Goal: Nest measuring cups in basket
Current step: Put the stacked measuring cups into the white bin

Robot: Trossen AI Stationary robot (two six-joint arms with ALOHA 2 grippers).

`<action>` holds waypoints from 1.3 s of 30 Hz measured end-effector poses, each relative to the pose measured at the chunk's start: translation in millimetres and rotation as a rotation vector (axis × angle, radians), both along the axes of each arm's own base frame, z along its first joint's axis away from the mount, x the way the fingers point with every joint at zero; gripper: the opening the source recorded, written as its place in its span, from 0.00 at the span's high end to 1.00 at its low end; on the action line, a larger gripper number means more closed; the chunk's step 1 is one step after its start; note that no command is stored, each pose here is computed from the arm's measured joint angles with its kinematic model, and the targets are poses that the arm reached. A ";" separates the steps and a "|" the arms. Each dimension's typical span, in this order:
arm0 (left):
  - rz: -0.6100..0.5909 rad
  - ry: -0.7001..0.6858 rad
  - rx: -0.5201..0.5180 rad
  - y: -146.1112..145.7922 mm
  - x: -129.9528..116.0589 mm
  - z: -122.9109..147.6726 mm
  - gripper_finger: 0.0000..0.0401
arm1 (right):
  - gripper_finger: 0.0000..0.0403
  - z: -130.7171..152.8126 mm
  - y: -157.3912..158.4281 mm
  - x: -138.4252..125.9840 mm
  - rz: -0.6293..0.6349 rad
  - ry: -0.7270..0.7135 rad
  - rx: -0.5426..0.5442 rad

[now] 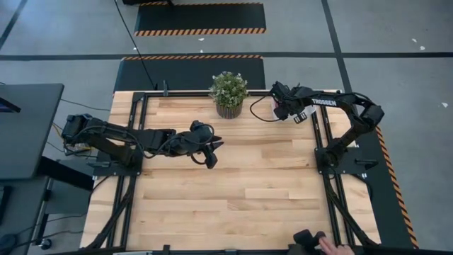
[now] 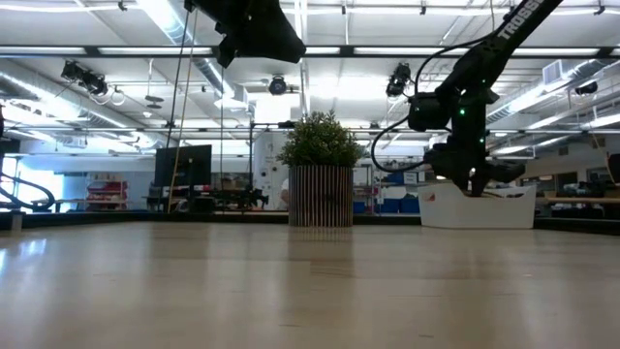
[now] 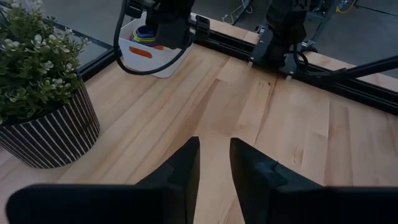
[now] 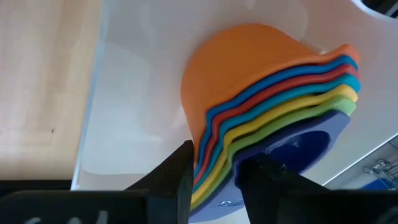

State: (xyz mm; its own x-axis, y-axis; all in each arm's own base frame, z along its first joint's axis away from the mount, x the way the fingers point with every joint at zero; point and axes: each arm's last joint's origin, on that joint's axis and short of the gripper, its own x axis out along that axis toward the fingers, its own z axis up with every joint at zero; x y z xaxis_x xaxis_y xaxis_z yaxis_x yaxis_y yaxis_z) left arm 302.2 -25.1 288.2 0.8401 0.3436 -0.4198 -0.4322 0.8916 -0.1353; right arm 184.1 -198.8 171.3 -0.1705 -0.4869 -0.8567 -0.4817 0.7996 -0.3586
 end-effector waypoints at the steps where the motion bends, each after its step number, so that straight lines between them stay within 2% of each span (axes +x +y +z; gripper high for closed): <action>1: 0.000 0.000 0.000 0.0 0.0 0.0 0.76 | 0.69 -0.2 -0.1 0.0 -0.001 0.002 -0.003; 15: 0.001 -0.004 -0.003 0.0 0.1 0.2 0.76 | 0.66 -0.5 1.7 3.8 -0.017 0.025 -0.062; 20: 0.010 -0.013 -0.028 -0.1 0.2 0.2 0.76 | 0.66 -1.3 7.4 4.7 -0.009 0.054 -0.047; 34: 0.009 -0.021 -0.053 -0.4 0.3 0.2 0.76 | 0.66 -0.4 7.2 11.1 0.001 -0.016 -0.055; 39: 0.009 -0.021 -0.053 -0.4 0.3 0.2 0.76 | 0.66 -0.3 7.2 11.3 -0.035 -0.042 -0.060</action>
State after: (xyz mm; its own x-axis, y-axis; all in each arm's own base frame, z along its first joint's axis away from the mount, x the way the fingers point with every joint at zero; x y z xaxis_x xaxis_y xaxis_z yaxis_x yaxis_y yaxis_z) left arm 302.4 -25.5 288.4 0.8457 0.3291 -0.4202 -0.4370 0.8789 -0.1914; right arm 195.4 -191.6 171.0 -0.1526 -0.5316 -0.8331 -0.4373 0.7923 -0.4255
